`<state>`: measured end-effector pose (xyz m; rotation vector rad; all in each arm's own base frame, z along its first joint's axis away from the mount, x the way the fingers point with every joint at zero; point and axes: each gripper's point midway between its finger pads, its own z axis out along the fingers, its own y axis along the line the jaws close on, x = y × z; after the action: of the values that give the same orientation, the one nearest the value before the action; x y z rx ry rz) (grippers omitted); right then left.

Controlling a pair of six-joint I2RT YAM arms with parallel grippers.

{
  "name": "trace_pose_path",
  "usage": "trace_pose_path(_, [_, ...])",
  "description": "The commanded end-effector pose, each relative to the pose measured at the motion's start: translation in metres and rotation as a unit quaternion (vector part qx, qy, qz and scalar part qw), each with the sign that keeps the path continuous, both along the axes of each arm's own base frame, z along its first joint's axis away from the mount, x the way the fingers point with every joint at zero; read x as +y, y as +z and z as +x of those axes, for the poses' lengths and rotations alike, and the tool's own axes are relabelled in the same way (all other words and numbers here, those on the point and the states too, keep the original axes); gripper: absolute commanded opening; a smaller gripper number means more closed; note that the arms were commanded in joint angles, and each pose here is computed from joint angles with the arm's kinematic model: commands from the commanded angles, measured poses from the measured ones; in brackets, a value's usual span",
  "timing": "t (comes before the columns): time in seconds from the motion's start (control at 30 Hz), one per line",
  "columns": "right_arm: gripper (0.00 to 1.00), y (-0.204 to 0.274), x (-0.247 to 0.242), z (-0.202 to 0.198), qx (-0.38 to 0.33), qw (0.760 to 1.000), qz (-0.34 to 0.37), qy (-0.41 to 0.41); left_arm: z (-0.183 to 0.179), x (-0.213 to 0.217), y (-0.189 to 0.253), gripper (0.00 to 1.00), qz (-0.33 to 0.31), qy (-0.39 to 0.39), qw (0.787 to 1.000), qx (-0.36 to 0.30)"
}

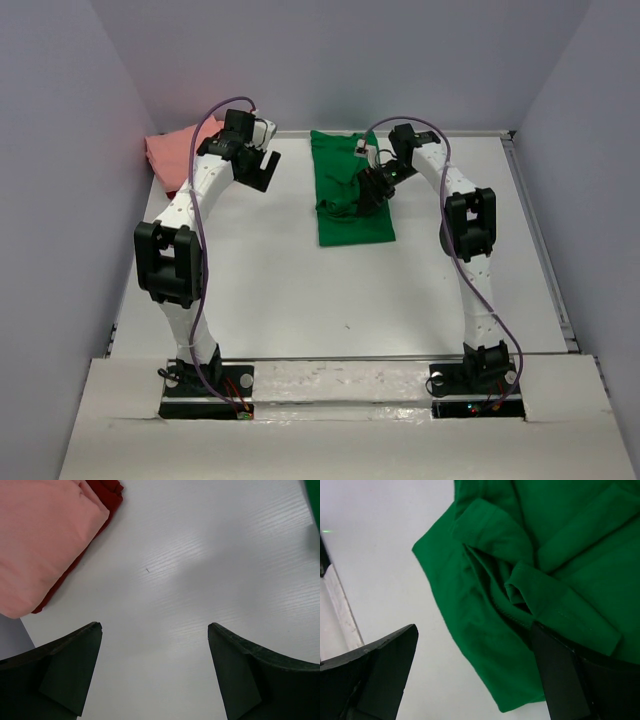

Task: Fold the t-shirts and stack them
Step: Fold the folded rectangular tshirt in 1/3 of the way

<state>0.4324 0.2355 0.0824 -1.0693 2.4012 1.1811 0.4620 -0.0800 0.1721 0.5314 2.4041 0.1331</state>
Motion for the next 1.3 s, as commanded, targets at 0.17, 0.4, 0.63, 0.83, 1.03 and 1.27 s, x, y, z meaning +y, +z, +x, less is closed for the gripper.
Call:
trace_pose_path(0.17, [1.0, 0.011, -0.001, 0.028, -0.074, 0.997, -0.022, -0.015, -0.003, 0.007, 0.027, 0.99, 0.003, 0.005, 0.999, -0.033])
trace_pose_path(0.4, [1.0, 0.01, -0.008, 0.053, -0.143, 0.988, -0.048, -0.036, -0.003, 0.006, 0.022, 0.99, 0.002, 0.002, 1.0, -0.027])
trace_pose_path(0.63, [1.0, 0.029, -0.011, 0.102, -0.239, 0.966, -0.067, -0.066, -0.002, 0.006, 0.019, 0.99, 0.006, 0.002, 1.0, -0.023])
trace_pose_path(0.83, [1.0, 0.068, -0.014, 0.133, -0.318, 0.941, -0.069, -0.093, -0.002, 0.005, 0.015, 0.99, 0.004, -0.001, 1.0, -0.017])
trace_pose_path(1.03, [1.0, 0.088, -0.016, 0.139, -0.345, 0.93, -0.069, -0.102, -0.005, 0.005, 0.014, 0.99, 0.005, -0.004, 1.0, -0.016])
trace_pose_path(1.27, [1.0, 0.157, 0.005, 0.07, -0.297, 0.953, 0.03, -0.054, -0.002, -0.002, 0.018, 0.99, -0.008, -0.012, 1.0, -0.014])
